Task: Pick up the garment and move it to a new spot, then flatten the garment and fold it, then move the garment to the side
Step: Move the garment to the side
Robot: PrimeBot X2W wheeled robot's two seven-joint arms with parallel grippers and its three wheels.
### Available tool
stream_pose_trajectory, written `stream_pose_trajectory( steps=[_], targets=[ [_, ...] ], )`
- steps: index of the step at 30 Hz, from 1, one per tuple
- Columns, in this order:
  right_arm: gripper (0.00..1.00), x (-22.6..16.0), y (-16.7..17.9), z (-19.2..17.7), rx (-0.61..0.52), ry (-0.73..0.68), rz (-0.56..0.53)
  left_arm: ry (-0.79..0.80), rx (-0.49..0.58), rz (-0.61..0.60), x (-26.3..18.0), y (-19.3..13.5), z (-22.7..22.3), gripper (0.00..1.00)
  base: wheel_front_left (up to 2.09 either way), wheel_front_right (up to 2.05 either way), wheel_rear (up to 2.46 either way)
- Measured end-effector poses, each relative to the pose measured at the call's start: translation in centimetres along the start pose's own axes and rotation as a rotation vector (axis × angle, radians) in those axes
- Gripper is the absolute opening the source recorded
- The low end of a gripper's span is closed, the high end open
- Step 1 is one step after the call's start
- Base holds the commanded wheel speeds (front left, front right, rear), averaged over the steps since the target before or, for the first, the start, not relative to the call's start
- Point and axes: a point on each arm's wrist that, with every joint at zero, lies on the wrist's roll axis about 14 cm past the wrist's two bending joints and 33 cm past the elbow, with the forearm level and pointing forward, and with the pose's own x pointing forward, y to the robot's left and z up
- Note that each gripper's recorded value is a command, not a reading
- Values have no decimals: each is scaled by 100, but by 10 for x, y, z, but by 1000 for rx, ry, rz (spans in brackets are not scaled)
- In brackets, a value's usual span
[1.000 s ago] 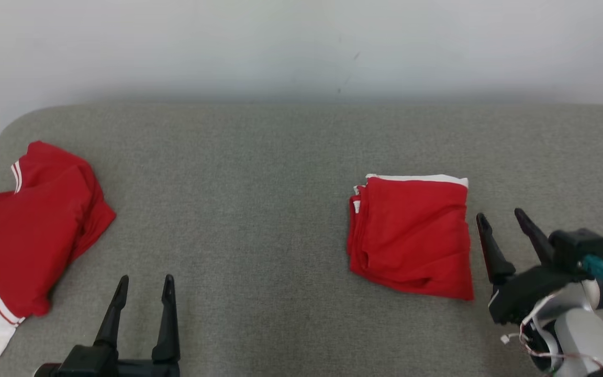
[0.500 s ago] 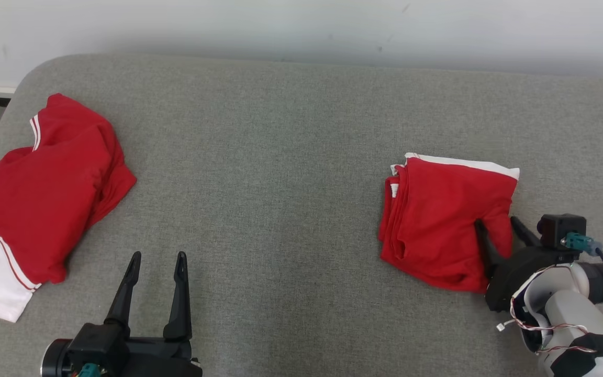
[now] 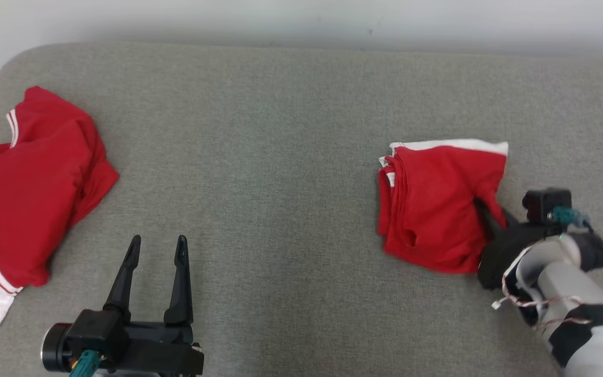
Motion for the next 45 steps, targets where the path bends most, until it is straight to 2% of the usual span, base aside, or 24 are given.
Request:
stream_pose_trajectory(
  steps=[6,11,18,23,31,40,41,42,43,45],
  targets=[
    [0,12,-35,31,-169,-4,-8,1,-7,-46,21,-13,-6,100,0,0,0],
    [0,14,-88,51,-283,15,-67,2,-4,-90,45,-24,-16,100,0,0,0],
    [0,-1,-173,63,-353,54,-206,16,20,-150,76,-38,-41,100,0,0,0],
    [0,-26,-229,65,-394,101,-319,42,29,-200,90,-49,-65,100,0,0,0],
    [0,-58,-281,66,-430,161,-444,73,7,-275,104,-71,-97,100,0,0,0],
    [0,-51,-308,67,-495,213,-509,90,-9,-304,108,-80,-120,100,0,0,0],
    [7,-50,-310,68,-502,216,-518,90,-9,-302,108,-79,-120,100,0,0,0],
    [41,-49,-312,68,-514,221,-523,91,-9,-300,108,-79,-120,100,0,0,0],
    [100,-46,-313,68,-519,223,-525,90,-9,-297,108,-78,-119,100,0,0,0],
    [100,-43,-314,65,-513,230,-531,88,-10,-289,108,-76,-118,100,0,0,0]
  ],
)
